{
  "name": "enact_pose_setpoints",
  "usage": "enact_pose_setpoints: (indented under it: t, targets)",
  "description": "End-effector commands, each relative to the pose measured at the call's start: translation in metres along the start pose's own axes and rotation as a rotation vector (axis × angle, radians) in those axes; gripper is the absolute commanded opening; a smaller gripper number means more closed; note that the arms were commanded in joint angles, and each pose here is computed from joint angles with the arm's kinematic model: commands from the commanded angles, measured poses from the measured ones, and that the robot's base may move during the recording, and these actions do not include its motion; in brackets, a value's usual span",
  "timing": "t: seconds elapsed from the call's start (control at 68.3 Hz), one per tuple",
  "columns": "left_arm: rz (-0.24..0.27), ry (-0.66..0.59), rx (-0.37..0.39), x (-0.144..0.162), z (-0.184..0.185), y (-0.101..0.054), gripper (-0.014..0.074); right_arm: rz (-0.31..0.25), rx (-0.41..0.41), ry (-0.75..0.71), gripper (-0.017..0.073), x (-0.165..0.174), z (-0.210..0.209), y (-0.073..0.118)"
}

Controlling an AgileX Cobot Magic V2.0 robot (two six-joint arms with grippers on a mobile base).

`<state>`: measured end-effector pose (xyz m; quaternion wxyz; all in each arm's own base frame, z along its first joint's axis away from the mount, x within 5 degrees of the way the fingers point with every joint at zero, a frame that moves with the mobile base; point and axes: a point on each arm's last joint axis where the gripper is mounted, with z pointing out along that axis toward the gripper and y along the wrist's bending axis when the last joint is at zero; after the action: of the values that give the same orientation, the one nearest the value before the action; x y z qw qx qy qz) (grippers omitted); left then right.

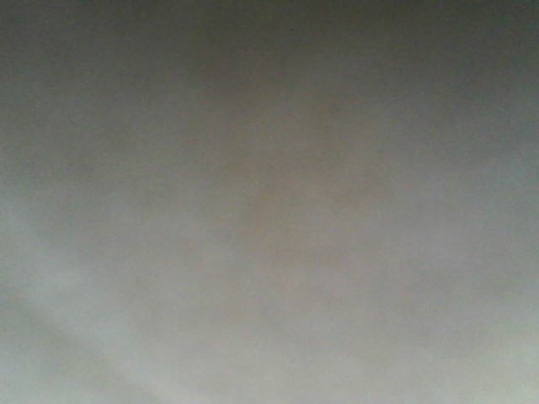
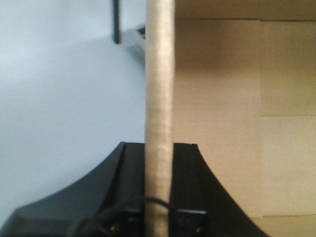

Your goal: Grab box from left shelf to table start

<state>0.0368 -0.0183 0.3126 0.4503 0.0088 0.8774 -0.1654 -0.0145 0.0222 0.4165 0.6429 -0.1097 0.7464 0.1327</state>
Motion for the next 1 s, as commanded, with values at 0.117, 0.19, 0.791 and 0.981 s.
enact_pose_setpoints:
  t: [0.117,0.19,0.791,0.981]
  targets:
    - [0.063,-0.008,-0.092,-0.0045,-0.0013,0.0073,-0.009,0.011,0.004,-0.187,0.0059,-0.0222,-0.0079,0.0012]
    - [0.063,-0.008,-0.091,-0.0045,-0.0013,0.0072,-0.009,0.011,0.004,-0.187,0.0059,-0.0222,-0.0079,0.0012]
    - [0.063,-0.008,-0.091,-0.0045,-0.0013,0.0072,-0.009,0.011,0.004,-0.186,0.0059,-0.0221,-0.0078,0.0012]
    - [0.063,-0.008,-0.091,-0.0045,-0.0013,0.0072,-0.009,0.011,0.004,-0.186,0.0059,-0.0221,-0.0078,0.0012]
